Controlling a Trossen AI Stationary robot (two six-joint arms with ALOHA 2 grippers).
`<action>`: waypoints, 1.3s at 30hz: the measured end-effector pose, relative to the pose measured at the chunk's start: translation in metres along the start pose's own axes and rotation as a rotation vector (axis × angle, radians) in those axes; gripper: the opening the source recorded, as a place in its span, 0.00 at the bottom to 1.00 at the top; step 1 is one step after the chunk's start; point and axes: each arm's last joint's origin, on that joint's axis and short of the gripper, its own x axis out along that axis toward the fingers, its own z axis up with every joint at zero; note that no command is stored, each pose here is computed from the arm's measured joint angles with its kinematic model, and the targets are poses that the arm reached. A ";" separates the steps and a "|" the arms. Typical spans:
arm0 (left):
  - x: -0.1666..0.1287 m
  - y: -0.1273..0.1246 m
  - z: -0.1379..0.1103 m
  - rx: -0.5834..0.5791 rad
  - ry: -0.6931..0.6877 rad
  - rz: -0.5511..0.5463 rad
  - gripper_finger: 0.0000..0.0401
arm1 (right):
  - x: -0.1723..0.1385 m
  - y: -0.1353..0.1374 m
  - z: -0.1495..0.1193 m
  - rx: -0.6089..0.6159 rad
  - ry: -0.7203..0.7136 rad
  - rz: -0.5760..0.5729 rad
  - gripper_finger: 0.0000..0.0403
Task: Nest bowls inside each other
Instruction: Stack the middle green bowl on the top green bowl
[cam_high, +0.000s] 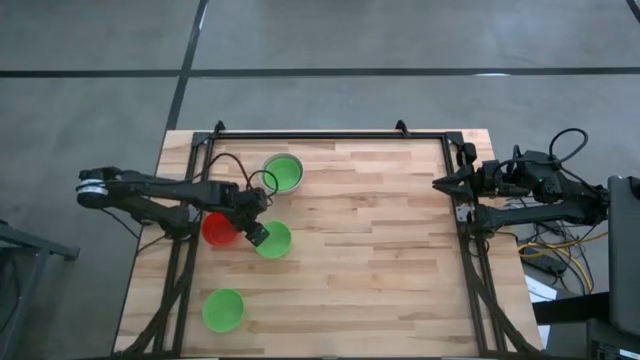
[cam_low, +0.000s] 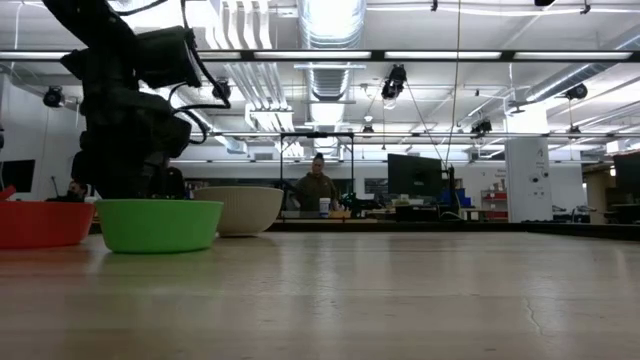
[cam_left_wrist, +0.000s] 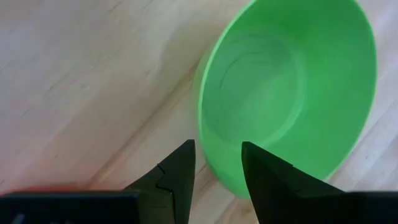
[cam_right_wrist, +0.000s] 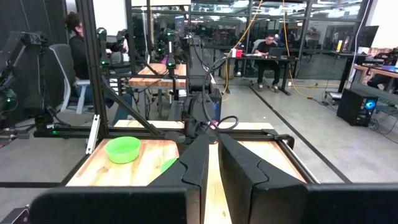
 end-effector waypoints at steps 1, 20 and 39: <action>0.001 -0.001 0.001 0.001 -0.004 -0.005 0.34 | 0.000 0.000 0.000 0.000 0.000 0.000 0.08; 0.009 -0.001 0.004 0.003 0.005 -0.023 0.17 | 0.000 0.000 0.000 0.000 0.000 0.000 0.08; 0.004 -0.006 0.007 0.020 -0.028 -0.027 0.01 | 0.000 0.000 0.000 0.000 0.000 0.000 0.08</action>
